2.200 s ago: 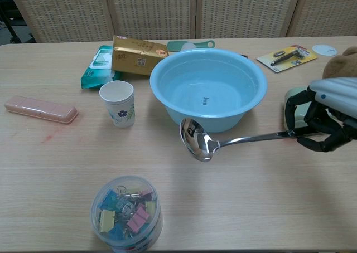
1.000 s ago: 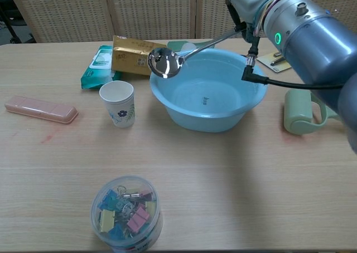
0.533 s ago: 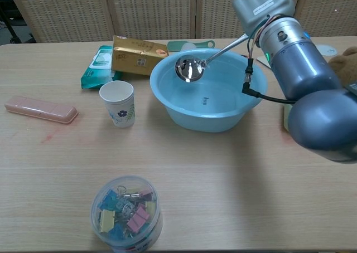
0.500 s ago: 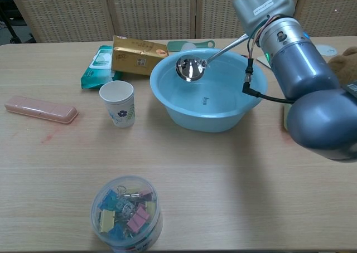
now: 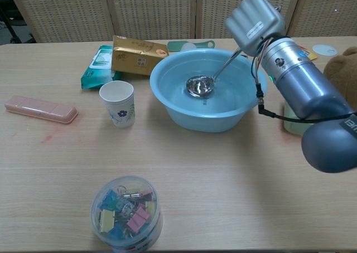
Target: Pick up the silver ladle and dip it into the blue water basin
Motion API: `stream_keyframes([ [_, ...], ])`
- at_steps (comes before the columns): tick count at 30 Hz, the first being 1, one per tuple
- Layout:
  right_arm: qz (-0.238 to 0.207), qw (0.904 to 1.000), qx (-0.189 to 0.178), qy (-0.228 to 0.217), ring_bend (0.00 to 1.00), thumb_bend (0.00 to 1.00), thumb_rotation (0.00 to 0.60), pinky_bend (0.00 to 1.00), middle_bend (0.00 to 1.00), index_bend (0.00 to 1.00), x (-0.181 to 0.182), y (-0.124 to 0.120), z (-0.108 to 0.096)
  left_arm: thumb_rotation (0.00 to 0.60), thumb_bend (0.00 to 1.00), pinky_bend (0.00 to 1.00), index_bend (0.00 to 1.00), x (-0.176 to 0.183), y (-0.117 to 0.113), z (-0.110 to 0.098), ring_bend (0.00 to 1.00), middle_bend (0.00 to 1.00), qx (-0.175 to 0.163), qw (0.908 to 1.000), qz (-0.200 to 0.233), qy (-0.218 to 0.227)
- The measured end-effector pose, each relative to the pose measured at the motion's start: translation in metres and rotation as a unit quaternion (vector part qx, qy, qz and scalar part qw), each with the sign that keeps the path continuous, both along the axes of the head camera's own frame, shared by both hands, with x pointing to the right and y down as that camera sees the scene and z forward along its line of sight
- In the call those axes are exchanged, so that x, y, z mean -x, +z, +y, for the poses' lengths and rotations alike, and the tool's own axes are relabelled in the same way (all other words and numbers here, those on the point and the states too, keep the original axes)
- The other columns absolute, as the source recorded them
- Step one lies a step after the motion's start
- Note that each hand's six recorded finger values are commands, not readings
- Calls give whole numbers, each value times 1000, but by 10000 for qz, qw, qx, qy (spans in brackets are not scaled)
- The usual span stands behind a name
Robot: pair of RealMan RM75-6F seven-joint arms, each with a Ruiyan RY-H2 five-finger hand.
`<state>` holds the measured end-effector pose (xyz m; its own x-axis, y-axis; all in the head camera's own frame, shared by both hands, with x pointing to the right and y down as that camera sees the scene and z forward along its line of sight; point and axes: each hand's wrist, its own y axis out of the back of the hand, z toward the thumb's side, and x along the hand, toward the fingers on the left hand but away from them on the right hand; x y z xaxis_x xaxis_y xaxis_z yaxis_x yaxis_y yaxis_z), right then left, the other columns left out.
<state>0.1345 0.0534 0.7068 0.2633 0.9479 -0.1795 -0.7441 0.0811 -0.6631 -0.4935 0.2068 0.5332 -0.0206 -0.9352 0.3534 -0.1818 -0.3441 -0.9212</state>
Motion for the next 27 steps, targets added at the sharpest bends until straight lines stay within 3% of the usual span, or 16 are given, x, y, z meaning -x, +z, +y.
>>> stream_keyframes([
  [8,334,9980,94,-536,796,1000,600,928,897,855,-9,12,14,600,24,0,0,-1,0,1,0,0,8,10000,-10,17],
  [13,126,9979,335,-533,798,1000,600,928,899,857,-7,11,23,600,24,0,0,-2,1,1,0,0,18,10000,-27,37],
  [22,-393,9925,1141,173,803,1000,600,935,901,859,-3,-1,39,600,24,0,0,-3,2,2,0,0,37,10000,-43,57],
  [27,-754,9834,1451,793,807,1000,600,939,904,861,-9,-16,30,600,25,0,0,-3,2,2,0,0,35,10000,-56,47],
])
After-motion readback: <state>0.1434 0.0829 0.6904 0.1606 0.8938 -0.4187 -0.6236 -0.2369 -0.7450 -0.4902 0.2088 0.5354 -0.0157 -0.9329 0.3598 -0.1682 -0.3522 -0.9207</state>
